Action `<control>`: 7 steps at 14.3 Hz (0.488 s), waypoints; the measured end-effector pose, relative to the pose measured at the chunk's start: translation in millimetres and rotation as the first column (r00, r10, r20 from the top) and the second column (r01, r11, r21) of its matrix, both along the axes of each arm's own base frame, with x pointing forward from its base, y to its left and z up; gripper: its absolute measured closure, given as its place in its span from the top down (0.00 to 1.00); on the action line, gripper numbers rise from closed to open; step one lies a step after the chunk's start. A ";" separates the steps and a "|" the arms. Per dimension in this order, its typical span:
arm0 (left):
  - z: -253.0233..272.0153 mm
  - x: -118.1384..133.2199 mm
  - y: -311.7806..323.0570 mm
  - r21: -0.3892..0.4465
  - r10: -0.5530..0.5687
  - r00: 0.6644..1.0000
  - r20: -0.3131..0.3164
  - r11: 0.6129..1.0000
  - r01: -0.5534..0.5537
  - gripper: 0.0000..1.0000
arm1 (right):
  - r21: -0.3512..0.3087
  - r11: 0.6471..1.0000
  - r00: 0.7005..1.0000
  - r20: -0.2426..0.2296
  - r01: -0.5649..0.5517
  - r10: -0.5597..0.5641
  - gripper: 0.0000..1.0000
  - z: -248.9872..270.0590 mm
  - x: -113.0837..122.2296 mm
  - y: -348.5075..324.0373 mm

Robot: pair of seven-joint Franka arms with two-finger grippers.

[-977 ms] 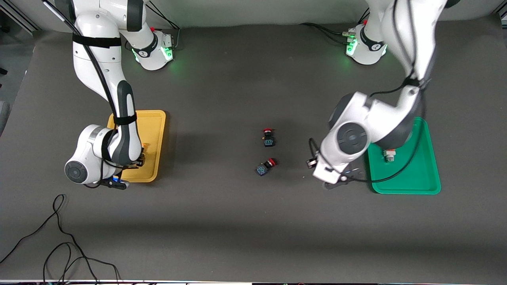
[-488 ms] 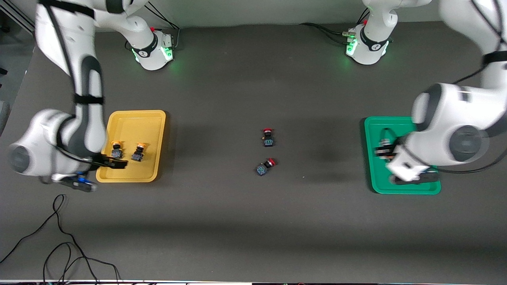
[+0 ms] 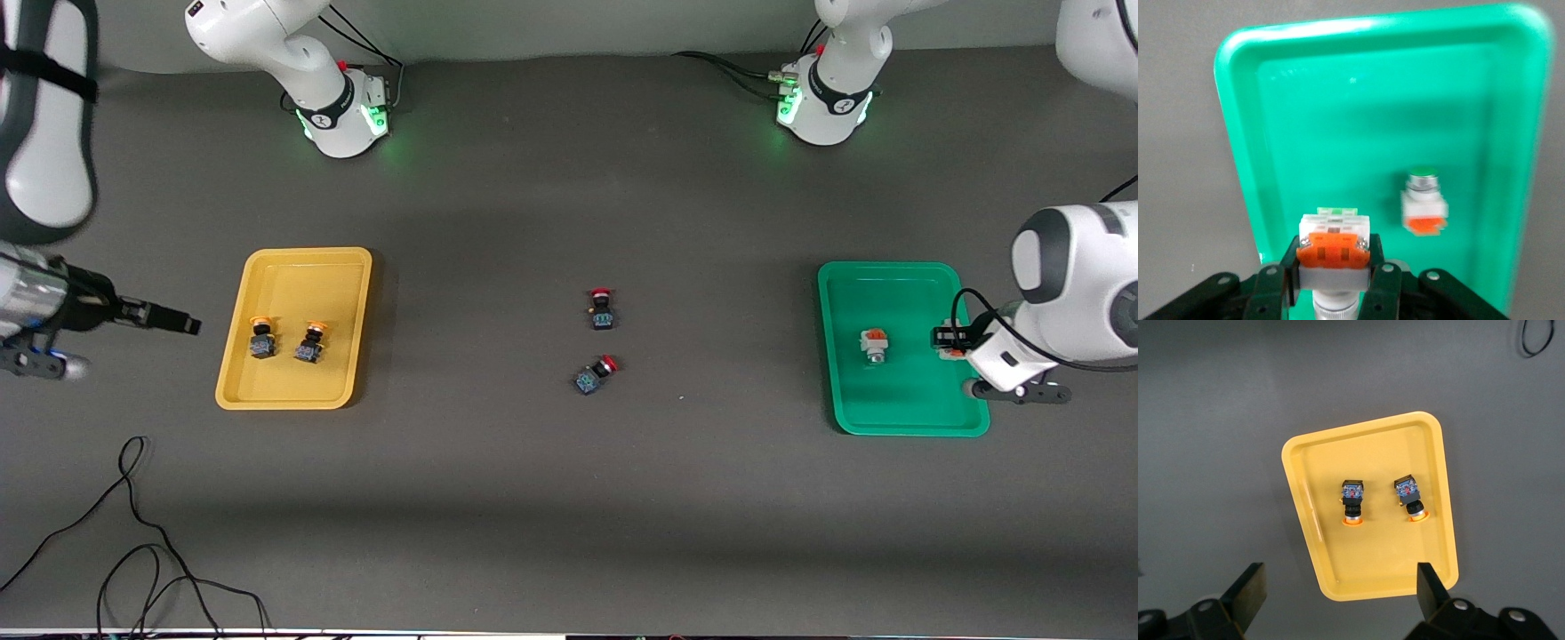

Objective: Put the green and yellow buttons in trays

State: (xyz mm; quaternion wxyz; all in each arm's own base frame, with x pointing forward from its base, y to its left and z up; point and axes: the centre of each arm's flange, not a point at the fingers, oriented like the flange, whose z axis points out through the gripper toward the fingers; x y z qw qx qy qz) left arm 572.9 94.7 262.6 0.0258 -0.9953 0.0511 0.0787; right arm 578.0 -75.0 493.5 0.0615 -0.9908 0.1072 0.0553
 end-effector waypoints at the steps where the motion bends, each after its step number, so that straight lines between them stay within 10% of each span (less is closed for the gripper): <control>1: -24.6 -15.2 13.2 -0.010 -0.014 0.999 0.031 1.000 0.015 0.41 | 0.008 1.000 1.000 0.003 -0.008 0.008 1.00 8.4 -4.6 2.6; 7: -68.0 -42.7 36.5 -0.042 -0.045 0.997 0.069 0.998 0.048 0.44 | -0.009 0.997 0.997 0.020 -0.079 0.080 1.00 44.6 -39.9 31.3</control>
